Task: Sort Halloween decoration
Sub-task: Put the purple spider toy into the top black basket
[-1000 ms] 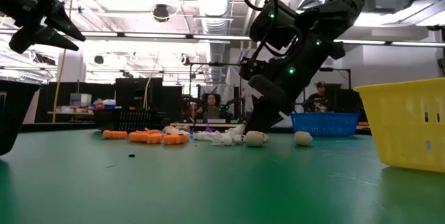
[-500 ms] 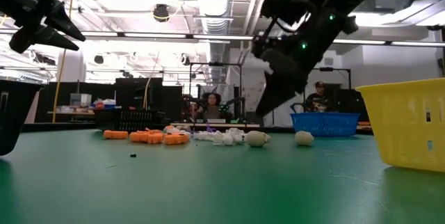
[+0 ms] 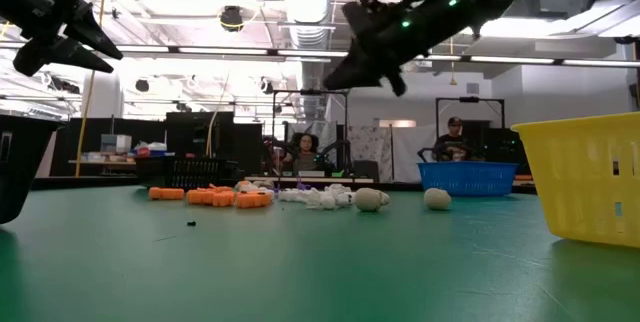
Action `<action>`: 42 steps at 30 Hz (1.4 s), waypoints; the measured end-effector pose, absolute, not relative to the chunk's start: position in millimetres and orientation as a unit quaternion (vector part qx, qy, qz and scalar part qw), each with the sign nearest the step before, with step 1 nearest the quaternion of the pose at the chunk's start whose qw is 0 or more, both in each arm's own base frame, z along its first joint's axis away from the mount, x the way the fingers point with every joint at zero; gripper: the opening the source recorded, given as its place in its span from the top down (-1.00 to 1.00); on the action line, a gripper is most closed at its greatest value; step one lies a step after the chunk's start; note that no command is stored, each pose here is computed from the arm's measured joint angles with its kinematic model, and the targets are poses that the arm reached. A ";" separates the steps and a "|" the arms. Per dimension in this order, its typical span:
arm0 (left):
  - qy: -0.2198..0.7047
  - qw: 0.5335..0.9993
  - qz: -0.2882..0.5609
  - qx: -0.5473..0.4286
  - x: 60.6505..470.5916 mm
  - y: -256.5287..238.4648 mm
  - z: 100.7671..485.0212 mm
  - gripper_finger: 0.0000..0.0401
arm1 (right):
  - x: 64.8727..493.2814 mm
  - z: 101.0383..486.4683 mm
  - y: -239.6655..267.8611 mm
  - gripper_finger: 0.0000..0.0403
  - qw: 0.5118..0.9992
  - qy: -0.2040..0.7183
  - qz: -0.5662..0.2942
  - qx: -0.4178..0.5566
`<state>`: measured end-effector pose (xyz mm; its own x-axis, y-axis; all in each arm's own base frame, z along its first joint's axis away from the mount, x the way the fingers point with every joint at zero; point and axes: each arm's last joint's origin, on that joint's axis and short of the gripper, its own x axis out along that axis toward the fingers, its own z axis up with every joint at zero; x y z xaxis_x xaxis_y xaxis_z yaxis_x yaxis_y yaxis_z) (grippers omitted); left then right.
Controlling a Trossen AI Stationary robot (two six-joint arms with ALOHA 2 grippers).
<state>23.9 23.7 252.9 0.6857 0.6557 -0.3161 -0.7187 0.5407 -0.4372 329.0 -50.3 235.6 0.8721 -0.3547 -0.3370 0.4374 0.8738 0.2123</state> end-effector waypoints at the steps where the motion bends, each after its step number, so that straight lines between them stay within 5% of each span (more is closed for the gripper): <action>1: 0.057 0.876 0.392 -0.275 23.9 23.7 252.9 0.29 | 332.3 235.8 -55.1 0.85 0.958 0.127 -0.211 0.145; 16: 0.061 0.878 0.392 -0.268 24.0 23.8 252.9 0.29 | 446.4 260.5 -102.2 0.85 0.976 0.083 -0.179 0.091; 37: 0.061 0.879 0.391 -0.268 24.0 23.7 252.9 0.29 | 551.0 211.6 -129.6 0.85 0.985 0.097 -0.109 0.088; 42: 0.061 0.879 0.390 -0.268 24.0 23.7 252.9 0.29 | 556.8 200.7 -135.8 0.61 0.984 0.103 -0.115 0.088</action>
